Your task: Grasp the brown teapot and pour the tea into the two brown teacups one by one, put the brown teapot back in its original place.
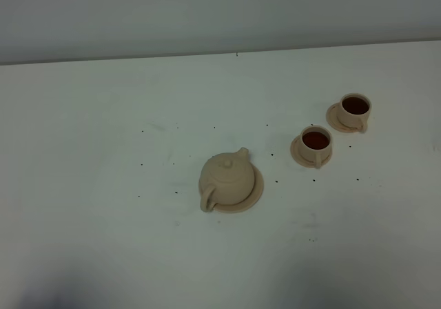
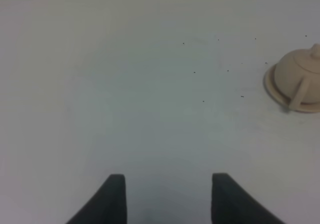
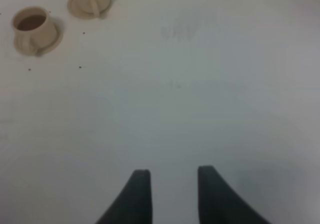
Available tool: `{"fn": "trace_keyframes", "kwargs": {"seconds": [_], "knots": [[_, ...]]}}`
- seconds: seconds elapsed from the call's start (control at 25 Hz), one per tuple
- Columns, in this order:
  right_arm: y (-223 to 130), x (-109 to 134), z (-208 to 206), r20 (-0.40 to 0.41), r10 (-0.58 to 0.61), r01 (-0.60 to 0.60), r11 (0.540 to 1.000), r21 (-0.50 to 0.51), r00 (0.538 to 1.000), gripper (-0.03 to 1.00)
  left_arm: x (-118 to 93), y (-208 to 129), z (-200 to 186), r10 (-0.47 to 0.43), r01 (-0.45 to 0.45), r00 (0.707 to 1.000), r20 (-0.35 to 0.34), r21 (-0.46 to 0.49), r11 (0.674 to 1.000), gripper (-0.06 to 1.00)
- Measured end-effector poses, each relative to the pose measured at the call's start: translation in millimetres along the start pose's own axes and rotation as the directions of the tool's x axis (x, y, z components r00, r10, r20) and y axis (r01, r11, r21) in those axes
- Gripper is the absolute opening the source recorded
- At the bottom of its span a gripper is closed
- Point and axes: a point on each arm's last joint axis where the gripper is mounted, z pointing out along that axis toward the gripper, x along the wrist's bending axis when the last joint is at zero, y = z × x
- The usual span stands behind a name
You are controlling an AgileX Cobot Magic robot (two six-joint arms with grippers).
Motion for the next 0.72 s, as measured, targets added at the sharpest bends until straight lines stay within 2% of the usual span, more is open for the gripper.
{"fn": "trace_keyframes", "kwargs": {"seconds": [0.72], "knots": [[0.0, 0.0, 0.0, 0.0, 0.0, 0.0, 1.0, 0.0, 1.0, 0.24, 0.0, 0.0, 0.0, 0.0, 0.0, 1.0, 0.0, 0.0, 1.0, 0.41]]}}
